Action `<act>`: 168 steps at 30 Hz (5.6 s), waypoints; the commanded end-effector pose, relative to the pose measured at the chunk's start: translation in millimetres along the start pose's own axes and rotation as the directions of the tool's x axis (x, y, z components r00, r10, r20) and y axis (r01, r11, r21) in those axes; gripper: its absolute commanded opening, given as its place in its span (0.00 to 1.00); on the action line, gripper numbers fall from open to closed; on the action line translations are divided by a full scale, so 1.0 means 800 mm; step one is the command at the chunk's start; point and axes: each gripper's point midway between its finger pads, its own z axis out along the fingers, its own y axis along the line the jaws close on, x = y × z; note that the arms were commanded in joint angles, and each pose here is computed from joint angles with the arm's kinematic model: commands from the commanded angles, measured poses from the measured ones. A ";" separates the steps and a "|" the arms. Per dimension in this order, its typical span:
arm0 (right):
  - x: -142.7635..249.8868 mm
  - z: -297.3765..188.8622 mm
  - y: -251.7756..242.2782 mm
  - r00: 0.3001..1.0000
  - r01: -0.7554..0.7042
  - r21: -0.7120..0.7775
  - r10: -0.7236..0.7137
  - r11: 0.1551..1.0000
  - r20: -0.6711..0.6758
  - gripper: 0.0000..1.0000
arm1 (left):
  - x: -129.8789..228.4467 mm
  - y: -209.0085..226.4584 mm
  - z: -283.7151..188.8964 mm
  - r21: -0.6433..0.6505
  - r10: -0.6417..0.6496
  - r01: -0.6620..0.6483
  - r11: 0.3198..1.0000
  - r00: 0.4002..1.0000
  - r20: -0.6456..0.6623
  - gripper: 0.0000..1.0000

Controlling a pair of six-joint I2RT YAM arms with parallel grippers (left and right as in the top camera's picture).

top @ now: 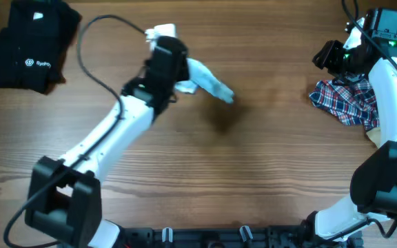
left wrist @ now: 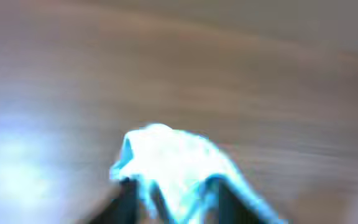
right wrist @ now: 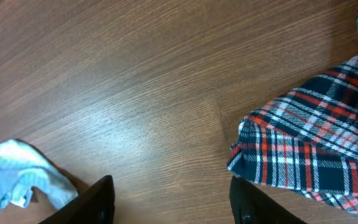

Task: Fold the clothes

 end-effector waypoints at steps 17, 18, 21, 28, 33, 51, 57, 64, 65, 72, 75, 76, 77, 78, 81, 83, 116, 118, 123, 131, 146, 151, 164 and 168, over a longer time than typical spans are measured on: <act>0.063 -0.037 0.156 0.947 0.317 -0.202 -0.321 0.927 0.011 0.61 | 0.020 0.081 0.014 -0.023 -0.139 0.137 0.990 0.974 -0.181 0.84; 0.066 -0.036 0.159 0.944 0.327 -0.192 -0.331 0.925 0.012 0.62 | 0.026 0.079 0.015 -0.015 -0.138 0.138 0.990 0.970 -0.201 0.84; 0.071 -0.036 0.166 0.952 0.298 -0.207 -0.305 0.932 -0.001 0.62 | 0.064 0.072 0.026 0.013 -0.134 0.145 0.989 0.939 -0.317 0.84; 0.080 -0.036 0.168 0.946 0.312 -0.221 -0.324 0.924 -0.022 0.62 | 0.097 0.072 0.082 0.045 -0.083 0.105 0.993 0.933 -0.351 0.89; 0.084 -0.036 0.166 0.945 0.311 -0.218 -0.326 0.925 -0.037 0.62 | 0.077 0.097 0.096 0.006 -0.101 0.107 0.994 0.954 -0.284 0.88; 0.111 -0.029 0.182 0.934 0.306 -0.292 -0.345 0.906 -0.091 0.60 | 0.077 0.109 0.125 0.085 0.043 -0.022 0.996 0.967 -0.253 0.73; 0.111 -0.029 0.182 0.934 0.306 -0.292 -0.344 0.906 -0.091 0.60 | 0.081 0.111 0.127 0.092 0.092 -0.070 0.993 0.962 -0.256 0.84; 0.109 -0.029 0.181 0.933 0.313 -0.285 -0.349 0.906 -0.084 0.60 | 0.063 0.108 0.096 0.092 0.091 -0.070 0.993 0.963 -0.255 0.88; 0.109 -0.029 0.181 0.934 0.312 -0.285 -0.348 0.906 -0.085 0.60 | 0.055 0.107 0.086 0.090 0.091 -0.071 0.993 0.966 -0.244 0.88; 0.108 -0.029 0.181 0.932 0.317 -0.287 -0.352 0.904 -0.080 0.60 | -0.029 0.122 0.012 -0.031 0.101 -0.103 0.994 0.993 -0.063 0.86; 0.108 -0.029 0.181 0.933 0.316 -0.287 -0.352 0.904 -0.081 0.60 | -0.037 0.132 0.002 -0.062 0.137 -0.140 0.988 0.989 -0.049 0.83; 0.108 -0.029 0.181 0.932 0.317 -0.287 -0.352 0.904 -0.080 0.60 | -0.033 0.137 0.004 -0.069 0.133 -0.137 0.988 0.989 -0.063 0.83; 0.108 -0.029 0.182 0.933 0.317 -0.287 -0.352 0.904 -0.079 0.60 | -0.024 0.144 0.009 -0.078 0.128 -0.135 0.988 0.987 -0.093 0.82; 0.108 -0.029 0.182 0.933 0.317 -0.287 -0.353 0.904 -0.078 0.60 | -0.014 0.149 0.014 -0.085 0.124 -0.134 0.987 0.985 -0.122 0.81; 0.108 -0.029 0.182 0.933 0.318 -0.287 -0.353 0.904 -0.078 0.60 | 0.013 0.157 0.029 -0.082 0.116 -0.135 0.988 0.973 -0.197 0.80; 0.107 -0.029 0.182 0.932 0.318 -0.288 -0.353 0.903 -0.076 0.60 | 0.035 0.152 0.043 -0.037 0.143 -0.157 0.987 0.957 -0.253 0.79; 0.100 -0.029 0.187 0.934 0.325 -0.294 -0.354 0.899 -0.048 0.60 | 0.050 0.127 0.131 0.118 0.295 -0.279 0.953 0.943 -0.152 0.74; 0.100 -0.029 0.187 0.936 0.320 -0.294 -0.348 0.901 -0.050 0.60 | 0.046 0.123 0.131 0.130 0.295 -0.279 0.952 0.946 -0.134 0.69; 0.100 -0.029 0.187 0.936 0.319 -0.293 -0.348 0.901 -0.050 0.60 | 0.042 0.113 0.131 0.172 0.295 -0.274 0.946 0.949 -0.111 0.31; 0.100 -0.029 0.187 0.936 0.319 -0.293 -0.348 0.901 -0.051 0.60 | 0.039 0.102 0.126 0.203 0.287 -0.263 0.943 0.953 -0.101 0.04; 0.103 -0.029 0.186 0.936 0.313 -0.297 -0.346 0.902 -0.062 0.60 | -0.110 -0.004 -0.115 0.324 0.223 -0.302 0.897 0.940 0.259 0.04; 0.107 -0.030 0.187 0.935 0.310 -0.307 -0.347 0.900 -0.073 0.60 | -0.106 -0.110 -0.220 0.449 0.243 -0.434 0.781 0.874 0.422 0.04; 0.083 -0.031 0.120 0.967 0.205 -0.199 -0.230 0.958 -0.107 0.60 | -0.066 -0.218 -0.250 0.370 0.287 -0.525 0.767 0.795 0.534 0.04; 0.061 -0.034 0.083 0.984 0.136 -0.165 -0.152 0.977 -0.089 0.60 | -0.064 -0.221 -0.247 0.374 0.289 -0.527 0.764 0.796 0.531 0.04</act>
